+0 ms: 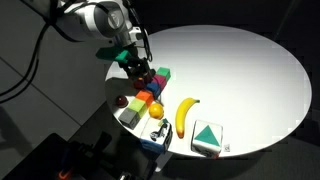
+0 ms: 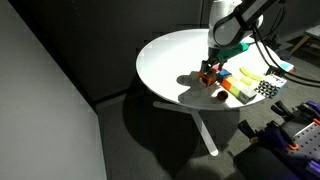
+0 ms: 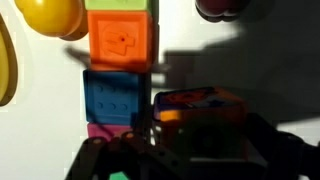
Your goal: Pick up the block with the number six on it and put it on the block with the number four on it
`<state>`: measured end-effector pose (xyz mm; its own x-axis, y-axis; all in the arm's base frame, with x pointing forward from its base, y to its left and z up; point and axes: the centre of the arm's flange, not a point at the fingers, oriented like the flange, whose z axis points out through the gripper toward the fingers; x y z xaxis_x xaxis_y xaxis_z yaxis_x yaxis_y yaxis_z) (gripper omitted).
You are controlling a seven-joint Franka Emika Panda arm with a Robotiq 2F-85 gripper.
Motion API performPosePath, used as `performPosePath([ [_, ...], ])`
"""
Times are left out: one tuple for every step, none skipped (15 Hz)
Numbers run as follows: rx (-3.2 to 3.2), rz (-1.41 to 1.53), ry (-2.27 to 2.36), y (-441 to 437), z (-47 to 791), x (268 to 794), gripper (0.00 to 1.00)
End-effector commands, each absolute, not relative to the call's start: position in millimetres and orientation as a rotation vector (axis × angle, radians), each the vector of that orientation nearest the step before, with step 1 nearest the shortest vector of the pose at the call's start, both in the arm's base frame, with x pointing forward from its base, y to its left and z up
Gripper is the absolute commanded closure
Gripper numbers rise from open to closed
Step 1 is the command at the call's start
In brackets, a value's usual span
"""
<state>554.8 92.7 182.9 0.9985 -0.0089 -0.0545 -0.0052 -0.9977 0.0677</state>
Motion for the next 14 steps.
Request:
performPosePath([
  [3.043,-0.086,-0.028,93,180,559,0.0],
  [3.043,-0.089,-0.031,92,179,558,0.0],
  [3.045,-0.093,-0.035,92,179,558,0.0],
  [3.047,-0.101,-0.038,90,178,558,0.0],
  [3.048,-0.104,-0.043,89,177,557,0.25],
  [3.049,-0.108,-0.047,88,177,557,0.27],
  [3.05,-0.112,-0.053,87,178,557,0.34],
  [3.052,-0.113,-0.057,87,179,558,0.44],
  [3.055,-0.113,-0.061,86,181,558,0.52],
  [3.057,-0.111,-0.063,86,182,559,0.57],
  [3.059,-0.111,-0.067,86,184,560,0.64],
  [3.06,-0.11,-0.069,86,185,560,0.69],
  [3.063,-0.109,-0.07,86,187,560,0.77],
  [3.067,-0.107,-0.07,87,190,560,0.83],
])
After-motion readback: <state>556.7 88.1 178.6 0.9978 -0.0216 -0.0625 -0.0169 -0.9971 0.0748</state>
